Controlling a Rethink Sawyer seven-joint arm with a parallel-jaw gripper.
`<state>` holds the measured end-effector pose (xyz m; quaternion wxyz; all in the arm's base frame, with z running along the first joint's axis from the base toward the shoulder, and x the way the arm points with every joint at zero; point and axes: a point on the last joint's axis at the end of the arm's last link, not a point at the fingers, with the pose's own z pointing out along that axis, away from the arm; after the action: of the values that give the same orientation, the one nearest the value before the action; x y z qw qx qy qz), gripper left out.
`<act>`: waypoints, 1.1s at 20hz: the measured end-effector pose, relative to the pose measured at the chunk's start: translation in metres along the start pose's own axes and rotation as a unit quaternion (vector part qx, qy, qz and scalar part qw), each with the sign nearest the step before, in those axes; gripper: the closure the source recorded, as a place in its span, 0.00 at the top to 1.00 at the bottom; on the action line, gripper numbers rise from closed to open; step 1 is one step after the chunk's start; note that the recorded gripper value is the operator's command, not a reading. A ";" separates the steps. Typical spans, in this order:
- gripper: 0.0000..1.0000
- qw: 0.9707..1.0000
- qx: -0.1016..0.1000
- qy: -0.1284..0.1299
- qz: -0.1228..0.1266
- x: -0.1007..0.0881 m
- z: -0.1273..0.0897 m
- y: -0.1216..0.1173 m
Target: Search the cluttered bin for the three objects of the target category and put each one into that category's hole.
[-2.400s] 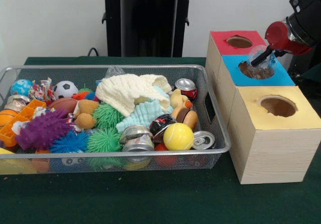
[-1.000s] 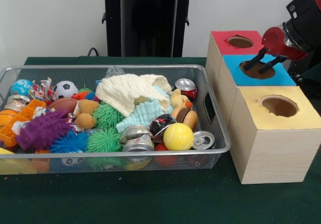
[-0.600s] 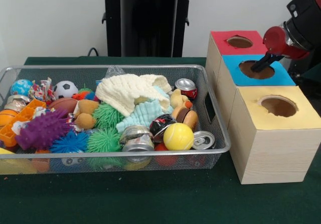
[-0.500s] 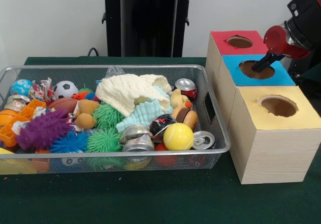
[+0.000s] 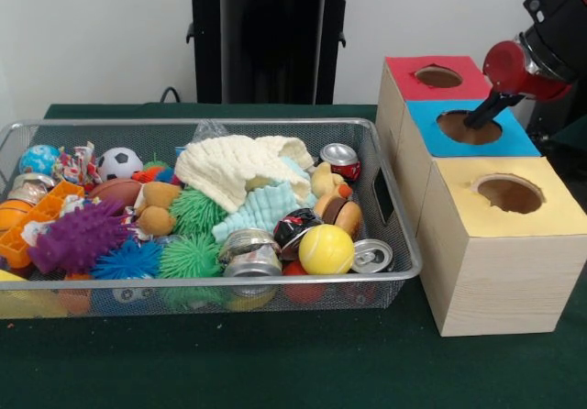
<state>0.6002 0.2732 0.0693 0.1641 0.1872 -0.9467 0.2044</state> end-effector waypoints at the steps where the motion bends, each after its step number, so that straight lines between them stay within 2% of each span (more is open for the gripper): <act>1: 0.00 1.000 -0.007 0.000 0.003 0.003 -0.003 -0.003; 3: 0.00 1.000 -0.019 -0.001 0.009 0.008 -0.009 -0.008; 4: 0.00 0.999 -0.036 -0.004 0.019 0.014 -0.018 -0.018; 6: 0.00 0.998 -0.056 -0.009 0.032 0.021 -0.028 -0.032; 7: 0.00 0.996 -0.077 -0.018 0.050 0.029 -0.040 -0.051; 9: 0.00 0.993 -0.093 -0.029 0.068 0.035 -0.049 -0.072; 11: 0.00 0.988 -0.110 -0.047 0.095 0.045 -0.061 -0.104; 13: 0.00 0.986 -0.114 -0.056 0.108 0.049 -0.065 -0.121; 14: 0.00 0.983 -0.118 -0.065 0.121 0.054 -0.069 -0.139; 15: 0.00 0.982 -0.119 -0.069 0.127 0.056 -0.071 -0.146; 17: 0.00 0.978 -0.124 -0.085 0.146 0.061 -0.076 -0.174; 19: 0.00 0.975 -0.128 -0.095 0.155 0.064 -0.077 -0.187; 20: 0.00 0.972 -0.133 -0.107 0.164 0.066 -0.074 -0.201; 22: 0.00 0.968 -0.137 -0.119 0.171 0.068 -0.070 -0.211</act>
<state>0.6462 0.1068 0.2247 0.0372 0.0211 -0.9964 0.0738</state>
